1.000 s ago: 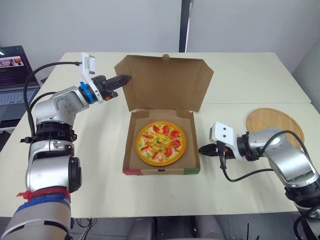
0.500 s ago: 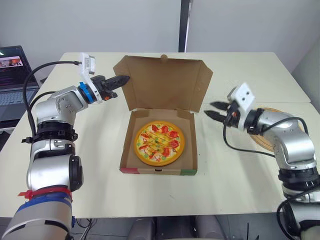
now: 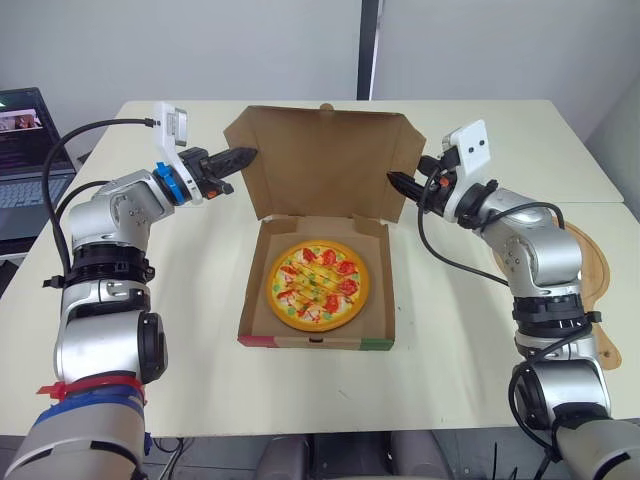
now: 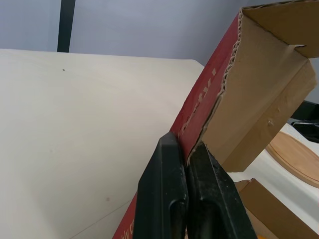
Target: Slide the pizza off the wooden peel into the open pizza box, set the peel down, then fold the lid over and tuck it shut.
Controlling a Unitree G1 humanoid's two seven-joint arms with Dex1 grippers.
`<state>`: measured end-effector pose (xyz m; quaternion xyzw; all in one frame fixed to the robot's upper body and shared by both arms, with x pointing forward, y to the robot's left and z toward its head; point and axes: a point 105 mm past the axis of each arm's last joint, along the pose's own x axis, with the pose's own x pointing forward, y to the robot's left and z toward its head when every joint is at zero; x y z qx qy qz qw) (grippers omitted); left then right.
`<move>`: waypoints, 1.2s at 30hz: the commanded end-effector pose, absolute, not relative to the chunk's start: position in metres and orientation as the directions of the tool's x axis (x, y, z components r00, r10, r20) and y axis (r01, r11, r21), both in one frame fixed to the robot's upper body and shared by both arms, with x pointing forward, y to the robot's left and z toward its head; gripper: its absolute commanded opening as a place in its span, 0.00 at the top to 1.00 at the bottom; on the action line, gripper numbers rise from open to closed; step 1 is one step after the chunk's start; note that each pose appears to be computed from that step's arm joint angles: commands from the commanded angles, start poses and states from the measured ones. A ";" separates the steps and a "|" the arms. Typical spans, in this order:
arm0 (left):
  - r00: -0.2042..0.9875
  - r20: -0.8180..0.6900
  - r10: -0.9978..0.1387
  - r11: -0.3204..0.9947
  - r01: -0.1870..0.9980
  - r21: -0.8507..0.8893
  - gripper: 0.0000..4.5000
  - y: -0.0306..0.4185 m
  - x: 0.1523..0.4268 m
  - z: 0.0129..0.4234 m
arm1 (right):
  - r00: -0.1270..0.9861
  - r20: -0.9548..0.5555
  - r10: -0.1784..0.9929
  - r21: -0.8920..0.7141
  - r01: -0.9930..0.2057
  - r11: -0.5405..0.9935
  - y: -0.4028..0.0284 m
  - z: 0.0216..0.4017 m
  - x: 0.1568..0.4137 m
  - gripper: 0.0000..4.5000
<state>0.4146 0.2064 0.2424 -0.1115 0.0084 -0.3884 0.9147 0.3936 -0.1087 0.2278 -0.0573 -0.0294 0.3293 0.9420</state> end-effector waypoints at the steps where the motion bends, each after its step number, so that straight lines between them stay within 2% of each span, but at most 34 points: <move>1: 0.687 0.115 -0.717 0.667 0.725 -0.173 1.00 0.205 0.412 0.259 | 0.767 0.093 0.635 -0.145 -0.621 0.770 -0.105 0.250 0.392 0.67; 5: 0.683 0.121 -0.720 0.663 0.729 -0.171 1.00 0.203 0.411 0.261 | 0.766 0.100 0.635 -0.144 -0.620 0.771 -0.103 0.252 0.394 0.98; 6: 0.681 0.124 -0.721 0.661 0.731 -0.170 1.00 0.203 0.411 0.262 | 0.766 0.101 0.635 -0.143 -0.620 0.771 -0.102 0.253 0.395 0.99; 15: 0.715 0.078 -0.694 0.709 0.699 -0.096 1.00 0.187 0.406 0.268 | 0.771 0.152 0.618 -0.184 -0.593 0.784 -0.096 0.275 0.386 0.99; 25: 0.755 0.103 -0.648 0.744 0.656 -0.132 1.00 0.164 0.393 0.288 | 0.788 0.182 0.588 -0.230 -0.547 0.805 -0.089 0.290 0.364 0.99; 36: 0.697 0.116 -0.708 0.678 0.716 -0.165 1.00 0.141 0.371 0.299 | 0.779 0.161 0.606 -0.250 -0.562 0.789 -0.087 0.284 0.344 0.99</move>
